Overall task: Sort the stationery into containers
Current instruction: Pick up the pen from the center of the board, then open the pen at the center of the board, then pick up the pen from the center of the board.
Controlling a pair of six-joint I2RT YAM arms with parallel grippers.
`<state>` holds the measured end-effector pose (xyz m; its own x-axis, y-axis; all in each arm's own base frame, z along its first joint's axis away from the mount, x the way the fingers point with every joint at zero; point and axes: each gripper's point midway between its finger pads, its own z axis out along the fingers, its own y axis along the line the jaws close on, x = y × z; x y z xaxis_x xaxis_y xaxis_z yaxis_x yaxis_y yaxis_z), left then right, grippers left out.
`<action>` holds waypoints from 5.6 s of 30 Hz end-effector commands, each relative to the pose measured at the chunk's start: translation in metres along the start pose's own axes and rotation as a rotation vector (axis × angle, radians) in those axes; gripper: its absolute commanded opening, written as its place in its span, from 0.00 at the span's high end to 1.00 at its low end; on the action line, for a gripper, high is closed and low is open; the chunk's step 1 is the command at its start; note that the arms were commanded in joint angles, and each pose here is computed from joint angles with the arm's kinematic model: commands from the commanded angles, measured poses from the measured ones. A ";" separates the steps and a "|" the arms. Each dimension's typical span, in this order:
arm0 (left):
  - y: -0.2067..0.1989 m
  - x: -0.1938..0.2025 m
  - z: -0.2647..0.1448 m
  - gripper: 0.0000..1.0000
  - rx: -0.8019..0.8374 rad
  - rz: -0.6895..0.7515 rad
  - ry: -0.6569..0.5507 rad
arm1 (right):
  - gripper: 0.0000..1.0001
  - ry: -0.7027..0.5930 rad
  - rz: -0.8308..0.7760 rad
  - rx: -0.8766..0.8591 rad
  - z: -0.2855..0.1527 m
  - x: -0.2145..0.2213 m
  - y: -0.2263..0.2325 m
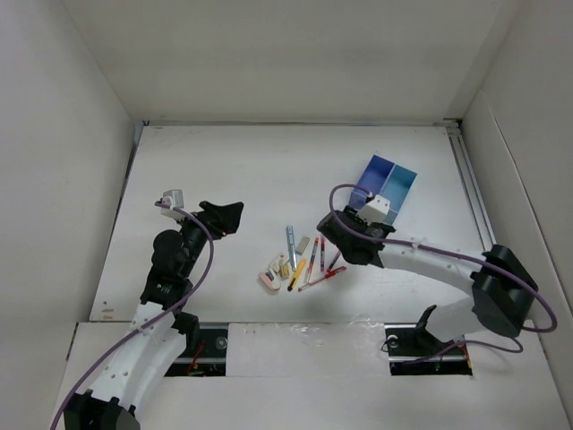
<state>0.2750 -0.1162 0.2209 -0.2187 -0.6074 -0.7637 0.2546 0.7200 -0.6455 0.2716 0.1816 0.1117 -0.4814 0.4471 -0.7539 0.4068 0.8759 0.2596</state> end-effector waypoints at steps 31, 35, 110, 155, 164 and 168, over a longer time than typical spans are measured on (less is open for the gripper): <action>-0.027 -0.005 0.005 0.46 0.114 0.031 0.002 | 0.61 0.255 0.118 0.031 0.062 0.071 0.007; -0.028 -0.004 0.005 0.46 0.121 0.032 0.007 | 0.61 0.249 0.120 0.043 0.061 0.070 0.002; -0.035 0.001 0.002 0.46 0.146 0.032 0.018 | 0.44 -0.129 0.180 -0.020 0.117 -0.180 0.011; -0.046 -0.001 -0.002 0.46 0.186 0.025 0.023 | 0.63 0.402 0.000 0.062 -0.007 0.121 -0.024; -0.044 0.001 0.000 0.46 0.180 0.024 0.030 | 0.88 0.384 -0.001 0.104 -0.012 0.114 -0.039; -0.043 0.000 0.000 0.46 0.173 0.024 0.024 | 0.85 0.356 0.012 0.089 -0.014 0.105 -0.037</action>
<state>0.2640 -0.1459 0.2251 -0.2796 -0.5641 -0.7769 0.3730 0.6818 -0.6293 0.1945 0.2092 0.0230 -0.7376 0.4994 -0.4545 0.4573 0.8647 0.2079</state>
